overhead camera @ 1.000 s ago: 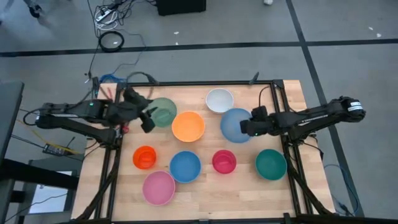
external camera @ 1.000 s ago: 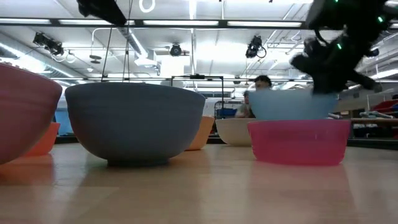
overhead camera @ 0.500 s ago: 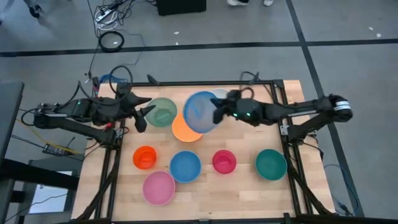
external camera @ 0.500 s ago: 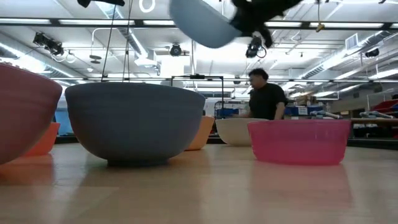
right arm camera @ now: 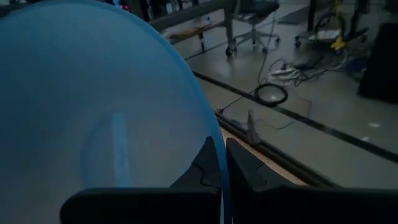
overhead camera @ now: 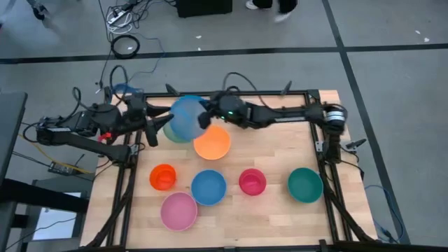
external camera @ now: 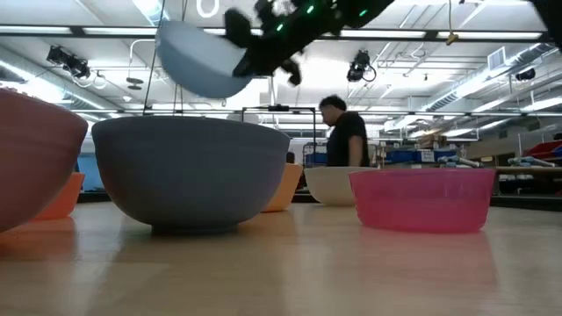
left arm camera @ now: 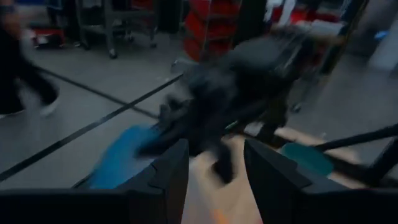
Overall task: Nest bowls inside each other
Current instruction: Stack the light blue bowl on top of the light green bowl
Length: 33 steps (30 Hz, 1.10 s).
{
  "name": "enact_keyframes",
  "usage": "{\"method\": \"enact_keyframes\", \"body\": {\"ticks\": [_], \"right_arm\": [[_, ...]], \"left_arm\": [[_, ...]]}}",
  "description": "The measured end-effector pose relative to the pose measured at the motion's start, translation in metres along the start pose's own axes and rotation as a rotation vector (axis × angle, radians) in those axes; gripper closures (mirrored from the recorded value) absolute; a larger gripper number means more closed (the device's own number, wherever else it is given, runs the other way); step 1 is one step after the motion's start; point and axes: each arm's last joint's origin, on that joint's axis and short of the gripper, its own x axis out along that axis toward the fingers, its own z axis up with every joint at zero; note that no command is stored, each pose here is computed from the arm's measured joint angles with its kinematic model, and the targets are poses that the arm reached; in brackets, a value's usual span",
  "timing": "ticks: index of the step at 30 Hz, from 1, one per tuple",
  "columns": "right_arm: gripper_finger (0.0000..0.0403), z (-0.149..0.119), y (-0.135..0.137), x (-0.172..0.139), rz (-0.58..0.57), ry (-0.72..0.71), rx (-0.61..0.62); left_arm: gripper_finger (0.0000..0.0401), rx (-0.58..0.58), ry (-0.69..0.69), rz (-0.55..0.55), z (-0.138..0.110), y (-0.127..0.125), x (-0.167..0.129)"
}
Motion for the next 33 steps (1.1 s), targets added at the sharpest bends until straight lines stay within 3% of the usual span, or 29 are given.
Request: {"method": "enact_keyframes", "body": {"ticks": [8, 16, 26, 33], "right_arm": [[0.0403, -0.016, -0.009, 0.066, 0.056, 0.07, 0.089], [0.0403, -0.044, -0.027, 0.105, 0.096, 0.258, 0.22], [0.0403, -0.056, -0.049, 0.114, 0.063, 0.453, 0.272], [0.039, -0.056, -0.051, 0.115, 0.068, 0.448, 0.243]], "left_arm": [[0.0239, -0.041, -0.1, -0.101, 0.013, 0.002, -0.013], [0.0239, -0.047, -0.109, -0.119, 0.014, 0.004, -0.017], [0.0239, -0.023, -0.108, -0.118, 0.014, 0.004, -0.017], [0.0239, -0.02, -0.107, -0.117, 0.014, 0.004, -0.017]]}}
